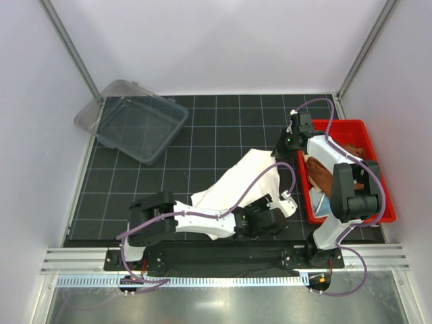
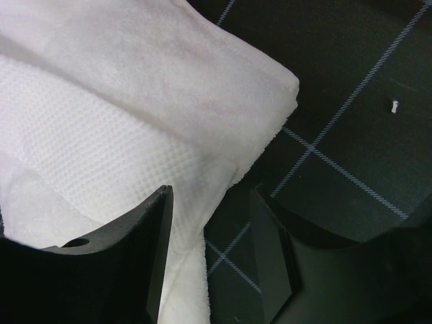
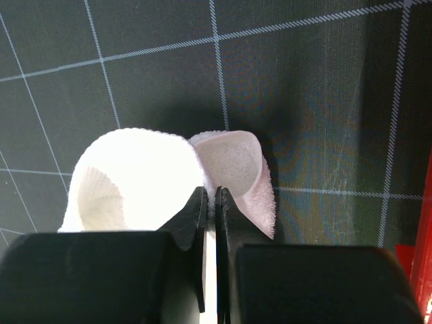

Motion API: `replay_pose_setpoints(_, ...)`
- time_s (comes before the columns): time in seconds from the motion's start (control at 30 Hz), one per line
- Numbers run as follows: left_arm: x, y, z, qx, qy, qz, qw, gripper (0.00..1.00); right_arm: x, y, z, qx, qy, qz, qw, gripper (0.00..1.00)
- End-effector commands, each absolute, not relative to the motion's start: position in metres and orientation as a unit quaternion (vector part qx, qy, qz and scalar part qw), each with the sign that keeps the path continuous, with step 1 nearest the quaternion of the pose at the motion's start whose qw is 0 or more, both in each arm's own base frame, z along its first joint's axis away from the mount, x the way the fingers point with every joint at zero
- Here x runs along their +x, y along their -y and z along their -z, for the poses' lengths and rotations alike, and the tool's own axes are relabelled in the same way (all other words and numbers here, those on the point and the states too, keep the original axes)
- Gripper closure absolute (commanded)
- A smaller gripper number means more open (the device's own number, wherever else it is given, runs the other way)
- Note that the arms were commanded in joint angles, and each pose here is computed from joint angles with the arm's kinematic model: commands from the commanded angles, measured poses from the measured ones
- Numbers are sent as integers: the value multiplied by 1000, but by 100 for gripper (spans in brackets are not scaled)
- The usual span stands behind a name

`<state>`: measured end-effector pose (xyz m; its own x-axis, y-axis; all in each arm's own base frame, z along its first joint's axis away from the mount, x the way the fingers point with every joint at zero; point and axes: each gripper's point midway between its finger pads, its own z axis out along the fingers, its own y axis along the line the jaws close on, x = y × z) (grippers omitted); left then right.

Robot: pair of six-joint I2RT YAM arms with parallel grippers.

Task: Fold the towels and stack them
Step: Flatten out the crumpled towel

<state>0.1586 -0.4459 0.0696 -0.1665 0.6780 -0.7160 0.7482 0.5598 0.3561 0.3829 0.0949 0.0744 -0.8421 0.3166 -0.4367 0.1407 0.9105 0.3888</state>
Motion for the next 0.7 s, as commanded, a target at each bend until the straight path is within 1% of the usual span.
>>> replay_pose_setpoints(0.0,164,462,-74,433,-767,49,471,48,395,-95,-88,117,-936,-183,276,99)
replay_pose_setpoints(0.2,170,466,-66,431,-765,25,478,49,395,-92,-87,121,-936,-183,276,99)
replay_pose_setpoints(0.4,185,449,-93,395,-762,-2,514,54,393,-89,-84,119,-937,-179,275,99)
replay_pose_setpoints(0.53,195,439,-94,384,-766,-19,516,57,393,-90,-84,123,-935,-184,276,99)
replay_pose_setpoints(0.63,193,441,-91,391,-766,-12,510,61,393,-91,-86,122,-935,-187,277,99)
replay_pose_setpoints(0.67,193,442,-91,390,-767,-10,509,66,392,-91,-85,122,-935,-186,277,99)
